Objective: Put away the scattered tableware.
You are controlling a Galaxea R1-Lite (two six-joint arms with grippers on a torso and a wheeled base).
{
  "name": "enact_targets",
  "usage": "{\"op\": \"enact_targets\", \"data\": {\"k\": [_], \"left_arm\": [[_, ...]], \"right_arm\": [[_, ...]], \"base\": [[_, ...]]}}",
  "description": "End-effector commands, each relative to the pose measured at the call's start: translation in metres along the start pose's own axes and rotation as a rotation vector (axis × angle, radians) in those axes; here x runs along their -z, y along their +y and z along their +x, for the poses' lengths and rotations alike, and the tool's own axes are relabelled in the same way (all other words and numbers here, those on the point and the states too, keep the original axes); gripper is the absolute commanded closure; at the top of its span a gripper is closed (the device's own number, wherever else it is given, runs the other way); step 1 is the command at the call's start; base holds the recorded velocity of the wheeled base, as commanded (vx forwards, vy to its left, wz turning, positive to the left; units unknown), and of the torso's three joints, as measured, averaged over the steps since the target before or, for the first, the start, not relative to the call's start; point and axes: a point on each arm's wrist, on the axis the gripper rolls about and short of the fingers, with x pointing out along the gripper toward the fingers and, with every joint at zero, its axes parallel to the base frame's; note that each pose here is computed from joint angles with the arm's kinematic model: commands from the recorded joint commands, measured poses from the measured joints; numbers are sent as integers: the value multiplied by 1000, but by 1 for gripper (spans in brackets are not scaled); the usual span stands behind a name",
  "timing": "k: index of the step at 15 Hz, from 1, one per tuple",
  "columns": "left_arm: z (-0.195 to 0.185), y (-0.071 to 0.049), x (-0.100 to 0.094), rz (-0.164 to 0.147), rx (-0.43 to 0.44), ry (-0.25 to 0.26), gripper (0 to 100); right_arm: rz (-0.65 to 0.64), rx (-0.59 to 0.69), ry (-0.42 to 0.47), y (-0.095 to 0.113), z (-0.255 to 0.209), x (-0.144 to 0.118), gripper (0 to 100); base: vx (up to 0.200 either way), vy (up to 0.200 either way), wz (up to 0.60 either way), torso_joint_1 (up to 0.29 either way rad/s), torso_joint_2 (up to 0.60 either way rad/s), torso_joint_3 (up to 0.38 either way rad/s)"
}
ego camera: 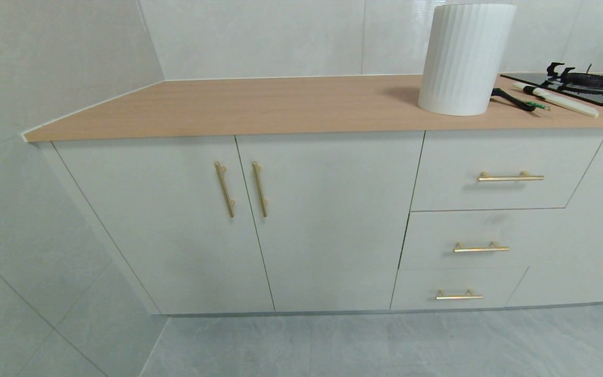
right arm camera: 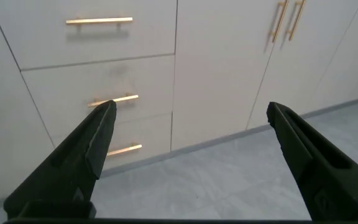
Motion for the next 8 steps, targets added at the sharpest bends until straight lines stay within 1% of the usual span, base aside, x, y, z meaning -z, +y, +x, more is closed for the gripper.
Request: {"op": "enact_targets", "data": {"k": [1,2,3,5,6,7,8], "left_arm": [[4,-4,10,1,97,-2,0],[5,-5,11,1,147,-20,0],[7,-7,14,2,193,-28,0],[8,-7,16,0,207,-21,0],[8,-7,16,-1,207,-21,0],[8,-7,16,-9,207,-20,0],[8,-7,16,-18,207,-19,0]], "right_arm": [[0,-34,18,6,4,25,0],[26,-114,66,8,4,30,0],[75,-180,71,9,4,31,0],[91,-253,71,11,3,31,0],[91,-286,86,12,3,32,0],[77,-369,126,13,2,36,0],[70,-378,115,14,2,35,0]], "base": [[0,0,0,0,0,0],[0,0,0,0,0,0],[0,0,0,0,0,0],[0,0,0,0,0,0],[0,0,0,0,0,0],[0,0,0,0,0,0],[0,0,0,0,0,0]]}}
